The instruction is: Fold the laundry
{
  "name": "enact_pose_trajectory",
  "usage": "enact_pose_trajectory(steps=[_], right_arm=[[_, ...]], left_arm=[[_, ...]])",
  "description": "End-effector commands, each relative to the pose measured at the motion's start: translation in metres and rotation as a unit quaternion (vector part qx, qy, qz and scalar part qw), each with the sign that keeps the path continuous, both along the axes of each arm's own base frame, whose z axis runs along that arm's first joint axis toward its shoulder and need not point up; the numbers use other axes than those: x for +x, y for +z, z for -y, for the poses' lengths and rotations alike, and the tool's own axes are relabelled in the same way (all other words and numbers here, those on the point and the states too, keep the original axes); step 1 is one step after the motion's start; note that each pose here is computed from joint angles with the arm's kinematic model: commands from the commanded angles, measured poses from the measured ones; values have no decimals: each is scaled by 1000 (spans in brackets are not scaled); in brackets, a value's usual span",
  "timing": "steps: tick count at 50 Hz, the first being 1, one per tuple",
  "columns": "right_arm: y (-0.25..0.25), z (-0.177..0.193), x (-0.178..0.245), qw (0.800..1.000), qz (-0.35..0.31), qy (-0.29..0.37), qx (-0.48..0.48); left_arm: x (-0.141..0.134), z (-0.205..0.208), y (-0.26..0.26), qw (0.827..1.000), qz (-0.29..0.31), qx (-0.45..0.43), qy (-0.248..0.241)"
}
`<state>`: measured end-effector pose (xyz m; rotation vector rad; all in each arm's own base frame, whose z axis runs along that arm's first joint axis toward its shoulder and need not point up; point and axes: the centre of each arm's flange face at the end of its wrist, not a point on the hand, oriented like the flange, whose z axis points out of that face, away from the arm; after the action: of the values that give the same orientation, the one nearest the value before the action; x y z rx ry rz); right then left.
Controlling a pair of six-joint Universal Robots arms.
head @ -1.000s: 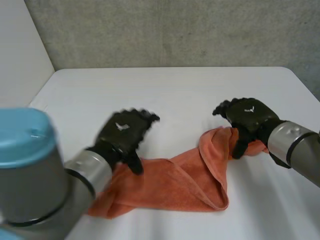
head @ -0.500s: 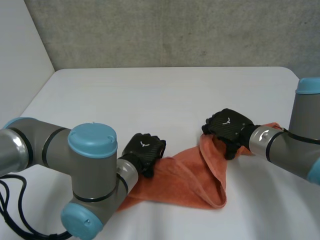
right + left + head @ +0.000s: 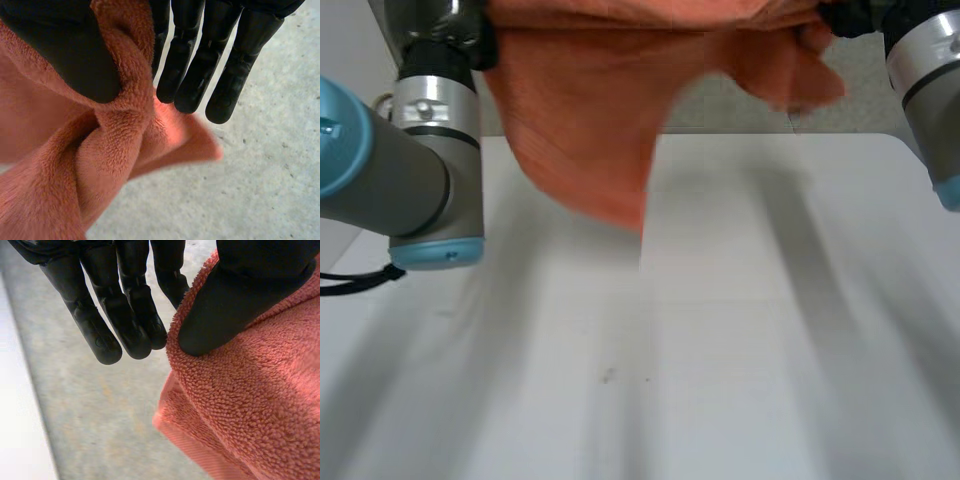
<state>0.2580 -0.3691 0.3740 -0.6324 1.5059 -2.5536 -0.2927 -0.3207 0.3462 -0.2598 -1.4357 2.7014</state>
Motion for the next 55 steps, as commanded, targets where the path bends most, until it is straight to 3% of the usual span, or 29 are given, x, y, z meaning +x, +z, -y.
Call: enact_pose_trajectory(steps=[1,3,7,8,9,11,15,28,35,44,55], right_arm=[[-71,-36,1,995,-40,48,75],[-117,-54,1,985,-84,68,133],[-159,-72,-4,968,-134,69,200],[-184,-80,-7,954,-162,71,244],[-185,-80,-7,953,-162,71,244],[-216,-92,-9,924,-209,75,311],[-218,-99,-9,911,-226,80,335],[-149,-85,-6,943,-195,73,261],[-131,-78,6,945,-251,92,188],[-156,-65,47,904,-396,141,76],[-203,-62,73,869,-449,195,71]], left_arm=[[12,-5,-57,995,44,87,9],[17,-16,-94,987,74,143,7],[23,-29,-125,978,96,187,7],[26,-35,-137,973,106,205,6],[26,-35,-137,973,106,206,6],[31,-48,-154,965,121,234,4],[33,-59,-164,958,132,255,1],[51,-88,-145,943,151,295,4],[59,-92,-126,947,141,288,13],[62,-93,-117,952,132,275,16],[60,-96,-121,950,136,282,10]])
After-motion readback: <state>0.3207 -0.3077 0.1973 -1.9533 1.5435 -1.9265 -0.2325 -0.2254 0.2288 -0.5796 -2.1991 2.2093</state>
